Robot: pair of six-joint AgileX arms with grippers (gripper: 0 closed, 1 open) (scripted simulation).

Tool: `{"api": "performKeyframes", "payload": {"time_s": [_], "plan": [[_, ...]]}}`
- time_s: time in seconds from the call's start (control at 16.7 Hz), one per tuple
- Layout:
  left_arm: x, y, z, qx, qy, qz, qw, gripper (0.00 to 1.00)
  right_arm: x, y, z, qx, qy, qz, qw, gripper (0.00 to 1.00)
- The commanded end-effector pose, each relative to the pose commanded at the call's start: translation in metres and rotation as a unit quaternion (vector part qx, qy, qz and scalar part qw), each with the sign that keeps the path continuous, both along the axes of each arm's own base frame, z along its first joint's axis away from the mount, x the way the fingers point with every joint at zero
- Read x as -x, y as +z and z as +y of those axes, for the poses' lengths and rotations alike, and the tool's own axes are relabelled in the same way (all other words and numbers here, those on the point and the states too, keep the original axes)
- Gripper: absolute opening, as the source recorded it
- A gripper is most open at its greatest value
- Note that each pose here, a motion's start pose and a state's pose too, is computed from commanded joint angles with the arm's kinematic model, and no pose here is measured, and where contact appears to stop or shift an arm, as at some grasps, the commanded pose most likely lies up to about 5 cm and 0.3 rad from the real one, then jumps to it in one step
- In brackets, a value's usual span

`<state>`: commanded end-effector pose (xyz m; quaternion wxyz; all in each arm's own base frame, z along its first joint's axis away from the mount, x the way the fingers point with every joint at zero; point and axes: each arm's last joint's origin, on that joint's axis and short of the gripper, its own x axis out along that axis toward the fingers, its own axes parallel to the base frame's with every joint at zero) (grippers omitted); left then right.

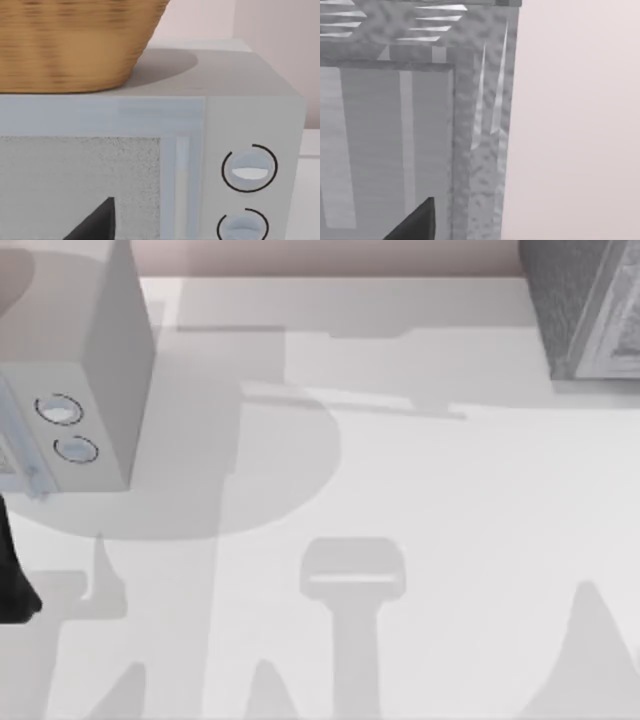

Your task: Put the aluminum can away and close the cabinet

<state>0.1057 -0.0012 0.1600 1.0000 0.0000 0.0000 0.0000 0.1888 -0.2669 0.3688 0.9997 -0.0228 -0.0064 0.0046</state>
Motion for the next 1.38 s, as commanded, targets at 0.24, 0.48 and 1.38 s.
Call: {"api": "performKeyframes", "payload": {"time_s": [0.24, 0.48, 1.38], "plan": [[0.000, 0.000, 0.000, 0.000, 0.000, 0.000, 1.000, 1.00, 0.005, 0.043, 0.009, 0.001, -0.001, -0.001, 1.000, 1.00], [0.000, 0.000, 0.000, 0.000, 0.000, 0.000, 1.000, 1.00, 0.016, 0.086, 0.024, -0.011, -0.003, 0.006, 1.000, 1.00], [0.000, 0.000, 0.000, 0.000, 0.000, 0.000, 1.000, 1.00, 0.031, 0.141, 0.067, -0.024, -0.008, 0.009, 1.000, 1.00]]}}
